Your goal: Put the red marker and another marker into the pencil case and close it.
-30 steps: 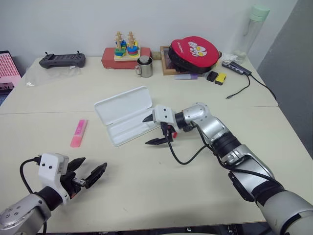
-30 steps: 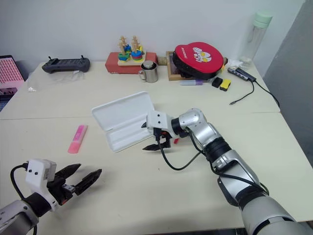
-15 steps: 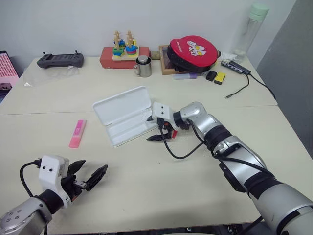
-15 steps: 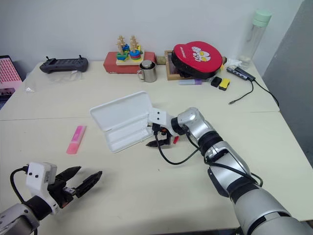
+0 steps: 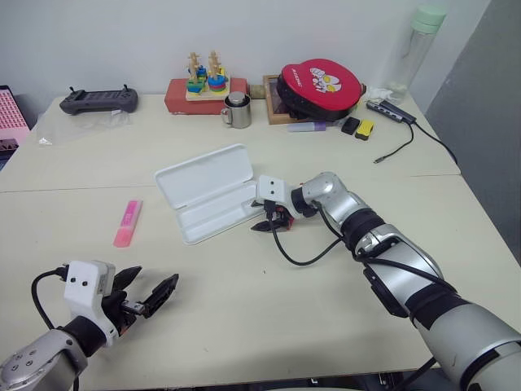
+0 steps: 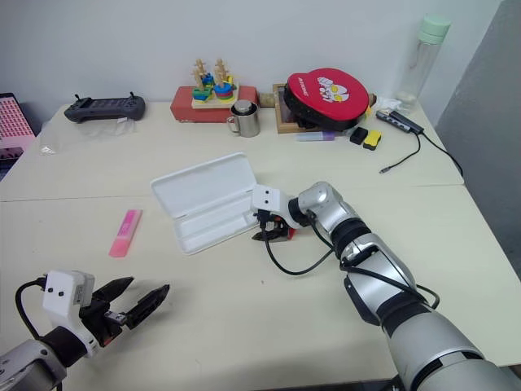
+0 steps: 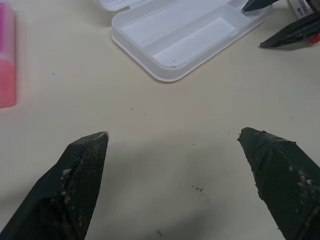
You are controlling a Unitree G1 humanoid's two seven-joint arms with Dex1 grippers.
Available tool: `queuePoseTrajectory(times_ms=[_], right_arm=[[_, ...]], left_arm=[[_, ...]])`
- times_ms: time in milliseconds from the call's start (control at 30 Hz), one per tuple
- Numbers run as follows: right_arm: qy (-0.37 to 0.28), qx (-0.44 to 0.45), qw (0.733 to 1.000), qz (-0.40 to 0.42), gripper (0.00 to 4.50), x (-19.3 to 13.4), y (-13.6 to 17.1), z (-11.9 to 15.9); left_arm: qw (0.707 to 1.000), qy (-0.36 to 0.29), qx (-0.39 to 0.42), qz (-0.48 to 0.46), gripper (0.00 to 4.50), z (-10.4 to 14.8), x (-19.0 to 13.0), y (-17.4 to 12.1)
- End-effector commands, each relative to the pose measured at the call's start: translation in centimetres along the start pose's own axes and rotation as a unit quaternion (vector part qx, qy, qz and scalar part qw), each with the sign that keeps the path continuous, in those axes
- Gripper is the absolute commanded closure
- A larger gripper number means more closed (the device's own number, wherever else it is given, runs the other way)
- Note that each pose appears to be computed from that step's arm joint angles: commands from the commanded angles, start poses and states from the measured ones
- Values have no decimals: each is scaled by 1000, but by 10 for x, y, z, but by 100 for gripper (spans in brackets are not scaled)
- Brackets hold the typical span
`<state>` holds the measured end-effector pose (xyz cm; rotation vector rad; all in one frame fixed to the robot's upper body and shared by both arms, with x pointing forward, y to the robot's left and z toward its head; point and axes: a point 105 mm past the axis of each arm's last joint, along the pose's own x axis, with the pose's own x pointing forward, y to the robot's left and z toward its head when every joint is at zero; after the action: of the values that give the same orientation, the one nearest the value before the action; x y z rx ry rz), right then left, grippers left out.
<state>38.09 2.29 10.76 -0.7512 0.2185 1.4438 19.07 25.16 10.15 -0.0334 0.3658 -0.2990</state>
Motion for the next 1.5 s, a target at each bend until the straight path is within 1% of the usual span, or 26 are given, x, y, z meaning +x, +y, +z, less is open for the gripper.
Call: queuePoseTrajectory(times_ms=[33,67,133,233,333,533,733,800,933,1000,1067,1200,1367,1500], right_arm=[[4,-39,999,11,253,-1,-1,10],[9,-46,999,12,266,-1,-1,10],[7,-41,999,19,317,-2,0,10],[7,-40,999,30,371,-2,3,10],[10,-56,997,43,444,-2,7,9],[7,-65,995,71,444,-5,14,10],[-18,-145,985,92,444,-18,27,24],[-28,-180,977,108,444,-28,41,34],[-42,-181,975,119,444,-37,58,45],[-39,-190,973,125,444,-43,72,42],[-23,-185,974,125,444,-48,86,30],[10,-157,982,103,444,-55,89,17],[23,-110,989,99,444,-60,96,9],[43,-90,991,92,444,-65,101,-3]], left_arm=[[1000,-13,7,-7,0,6,0,-5],[1000,-14,6,-8,0,7,1,-5],[1000,-14,6,-8,0,7,1,-5],[1000,-14,5,-9,0,7,1,-6],[1000,-16,5,-8,0,7,2,-6],[1000,-22,-1,-7,0,9,3,-5],[1000,-19,1,0,0,7,3,-1],[1000,-17,2,0,0,6,3,-1],[1000,-16,3,0,0,5,4,0],[1000,-13,3,-2,0,4,5,0],[1000,-10,4,-4,0,3,8,3],[1000,-2,9,-8,0,1,10,6],[1000,4,15,-11,0,1,11,10],[1000,5,18,-14,0,4,10,10]])
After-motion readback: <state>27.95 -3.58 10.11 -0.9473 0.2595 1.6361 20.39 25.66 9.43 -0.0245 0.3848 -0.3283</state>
